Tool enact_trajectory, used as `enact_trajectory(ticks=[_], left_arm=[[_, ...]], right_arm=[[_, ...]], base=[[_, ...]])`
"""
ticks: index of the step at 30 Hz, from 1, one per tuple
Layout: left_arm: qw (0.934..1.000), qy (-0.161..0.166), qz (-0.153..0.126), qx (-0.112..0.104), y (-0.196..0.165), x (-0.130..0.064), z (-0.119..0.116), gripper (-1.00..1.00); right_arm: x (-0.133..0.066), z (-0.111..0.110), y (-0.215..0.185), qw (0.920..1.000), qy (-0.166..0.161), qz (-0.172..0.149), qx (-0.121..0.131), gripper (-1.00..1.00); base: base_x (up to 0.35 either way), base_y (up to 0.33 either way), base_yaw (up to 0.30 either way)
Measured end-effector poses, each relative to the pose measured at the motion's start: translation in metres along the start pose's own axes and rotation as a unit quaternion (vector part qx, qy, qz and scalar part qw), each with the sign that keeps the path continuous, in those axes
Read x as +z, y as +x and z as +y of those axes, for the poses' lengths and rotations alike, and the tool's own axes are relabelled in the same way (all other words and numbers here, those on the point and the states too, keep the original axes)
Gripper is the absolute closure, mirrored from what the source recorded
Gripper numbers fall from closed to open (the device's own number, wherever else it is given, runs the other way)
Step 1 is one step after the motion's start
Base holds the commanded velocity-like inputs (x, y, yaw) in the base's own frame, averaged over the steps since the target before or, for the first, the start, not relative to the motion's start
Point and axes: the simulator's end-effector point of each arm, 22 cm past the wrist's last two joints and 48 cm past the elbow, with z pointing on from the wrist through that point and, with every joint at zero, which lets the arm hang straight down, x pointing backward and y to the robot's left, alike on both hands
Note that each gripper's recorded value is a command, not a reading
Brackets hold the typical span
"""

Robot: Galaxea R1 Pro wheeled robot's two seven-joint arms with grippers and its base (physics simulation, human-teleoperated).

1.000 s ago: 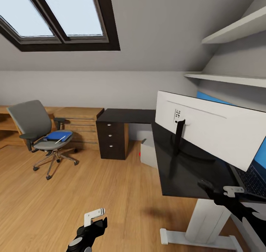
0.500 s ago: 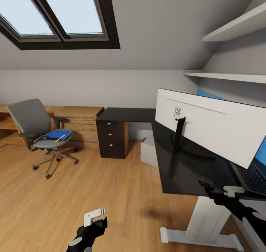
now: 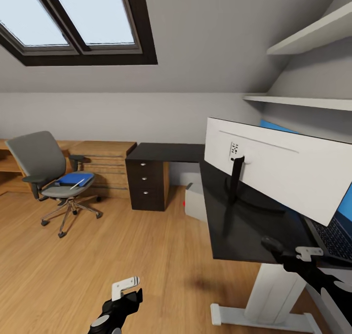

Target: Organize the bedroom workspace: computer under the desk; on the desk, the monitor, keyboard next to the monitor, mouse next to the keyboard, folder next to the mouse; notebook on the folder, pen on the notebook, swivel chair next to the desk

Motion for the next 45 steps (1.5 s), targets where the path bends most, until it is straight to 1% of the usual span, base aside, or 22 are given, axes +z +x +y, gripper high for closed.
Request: enact_trajectory(ticks=[12, 17, 33, 45], left_arm=[[1.0, 0.0, 0.0, 0.0, 0.0001, 0.0001, 0.0, -1.0], [1.0, 0.0, 0.0, 0.0, 0.0, -0.0002, 0.0002, -1.0], [1.0, 0.0, 0.0, 0.0, 0.0001, 0.0, 0.0, -1.0], [1.0, 0.0, 0.0, 0.0, 0.0002, 0.0001, -0.0003, -1.0]], right_arm=[[0.0001, 0.0, 0.0002, 1.0, 0.0, 0.0, -0.001, -1.0], [-0.0002, 0.0, 0.0, 1.0, 0.0, 0.0, -0.001, -1.0], [-0.0001, 0.0001, 0.0002, 1.0, 0.0, 0.0, -0.002, -1.0], [0.0001, 0.0002, 0.0003, 1.0, 0.0, 0.001, -0.002, -1.0]], base=[[0.01, -0.009, 0.0], [0.147, 0.0, 0.0], [0.059, 0.0, 0.0], [0.015, 0.0, 0.0]])
